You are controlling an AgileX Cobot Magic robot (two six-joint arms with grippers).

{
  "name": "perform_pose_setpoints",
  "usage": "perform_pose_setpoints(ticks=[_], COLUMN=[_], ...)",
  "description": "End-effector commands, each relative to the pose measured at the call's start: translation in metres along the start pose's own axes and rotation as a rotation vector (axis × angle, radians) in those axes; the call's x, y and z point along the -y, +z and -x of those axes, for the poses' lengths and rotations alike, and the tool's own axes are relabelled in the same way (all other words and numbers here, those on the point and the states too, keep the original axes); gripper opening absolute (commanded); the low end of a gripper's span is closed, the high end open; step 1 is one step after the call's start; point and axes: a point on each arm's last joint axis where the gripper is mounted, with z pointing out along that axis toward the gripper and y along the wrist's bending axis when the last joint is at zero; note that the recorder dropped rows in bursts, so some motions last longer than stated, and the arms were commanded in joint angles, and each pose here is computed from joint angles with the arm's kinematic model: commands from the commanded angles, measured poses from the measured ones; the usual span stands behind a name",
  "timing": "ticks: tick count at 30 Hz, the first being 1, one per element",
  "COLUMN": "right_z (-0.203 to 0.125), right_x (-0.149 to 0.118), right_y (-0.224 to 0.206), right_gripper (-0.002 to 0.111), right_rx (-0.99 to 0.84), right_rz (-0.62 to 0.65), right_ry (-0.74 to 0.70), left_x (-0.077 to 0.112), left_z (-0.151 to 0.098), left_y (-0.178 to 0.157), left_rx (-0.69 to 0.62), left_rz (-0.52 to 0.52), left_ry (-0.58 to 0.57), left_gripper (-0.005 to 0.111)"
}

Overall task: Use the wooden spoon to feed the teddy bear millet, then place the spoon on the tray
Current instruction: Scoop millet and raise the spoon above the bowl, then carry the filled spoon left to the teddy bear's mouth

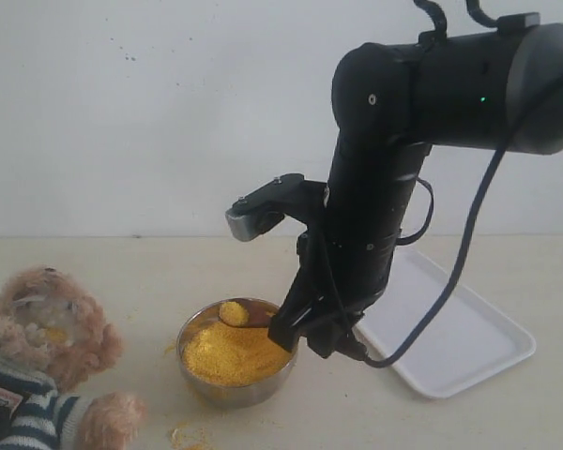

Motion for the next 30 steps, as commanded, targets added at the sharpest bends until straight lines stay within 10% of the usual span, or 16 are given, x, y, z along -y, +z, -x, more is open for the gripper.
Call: perform_pose_setpoints(ticks=[1,30], right_z=[-0.002,0.024], right_x=[-0.005,-0.094], right_y=[-0.017,-0.073], right_gripper=[0.0,0.0], right_rx=[0.026,0.189], right_rz=[-0.018,-0.037], right_ry=[-0.022,-0.269], left_x=[0.002,0.002], left_z=[0.001,0.001], left_y=[-0.001,-0.001], left_rx=[0.015,0.015], left_rz=[-0.016,-0.016], left_ry=[-0.002,-0.002], left_gripper=[0.004,0.004])
